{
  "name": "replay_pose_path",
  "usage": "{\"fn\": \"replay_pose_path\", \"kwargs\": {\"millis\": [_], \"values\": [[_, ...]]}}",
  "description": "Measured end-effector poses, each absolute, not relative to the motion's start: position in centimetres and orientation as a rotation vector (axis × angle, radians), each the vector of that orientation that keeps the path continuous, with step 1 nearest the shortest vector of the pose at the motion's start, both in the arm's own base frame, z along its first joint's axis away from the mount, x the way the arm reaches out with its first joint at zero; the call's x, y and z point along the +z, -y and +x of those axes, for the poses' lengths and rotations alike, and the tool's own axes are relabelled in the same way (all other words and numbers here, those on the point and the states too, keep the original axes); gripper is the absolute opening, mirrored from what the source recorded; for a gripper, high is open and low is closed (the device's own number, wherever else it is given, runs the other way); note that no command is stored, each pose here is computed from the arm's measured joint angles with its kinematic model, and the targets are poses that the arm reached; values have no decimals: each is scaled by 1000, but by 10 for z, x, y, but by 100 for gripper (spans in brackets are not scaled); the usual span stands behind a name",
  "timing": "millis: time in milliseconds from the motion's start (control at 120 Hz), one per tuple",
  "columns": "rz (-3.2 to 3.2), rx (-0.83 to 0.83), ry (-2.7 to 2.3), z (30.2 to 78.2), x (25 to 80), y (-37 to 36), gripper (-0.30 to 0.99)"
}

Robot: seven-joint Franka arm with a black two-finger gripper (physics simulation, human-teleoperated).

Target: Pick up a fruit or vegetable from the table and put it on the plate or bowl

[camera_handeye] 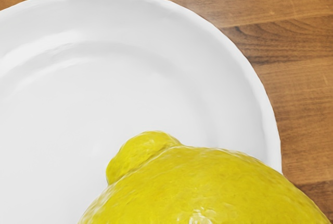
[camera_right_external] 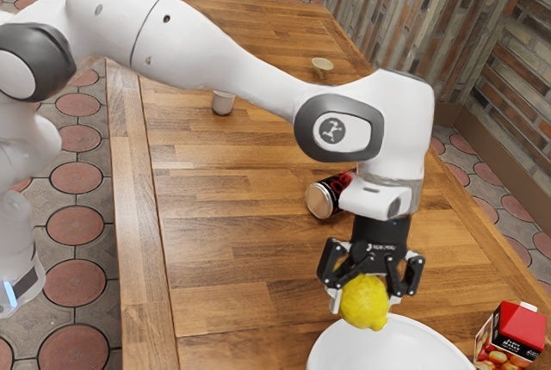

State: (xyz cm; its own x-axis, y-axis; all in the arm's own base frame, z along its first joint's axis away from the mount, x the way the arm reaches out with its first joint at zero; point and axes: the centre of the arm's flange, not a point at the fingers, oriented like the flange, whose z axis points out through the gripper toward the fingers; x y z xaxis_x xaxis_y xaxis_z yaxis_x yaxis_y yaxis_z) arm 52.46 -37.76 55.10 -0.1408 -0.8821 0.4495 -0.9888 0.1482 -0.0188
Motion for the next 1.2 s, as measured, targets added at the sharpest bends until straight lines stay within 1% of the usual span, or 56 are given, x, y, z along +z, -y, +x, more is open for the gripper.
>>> {"fn": "replay_pose_path", "kwargs": {"millis": [92, 217, 633, 900, 950, 1008, 1050, 1200], "values": [[1769, 420, 2115, 514, 538, 401, 23], [1761, 417, 2116, 510, 532, 412, 23], [1777, 421, 2098, 511, 528, 415, 22], [1734, 442, 2102, 497, 521, 442, 24], [1734, 449, 2099, 497, 522, 443, 27], [1733, 449, 2098, 497, 520, 445, 42], [1728, 442, 2098, 496, 516, 447, 49], [1714, 430, 2099, 494, 510, 452, 62]]}}
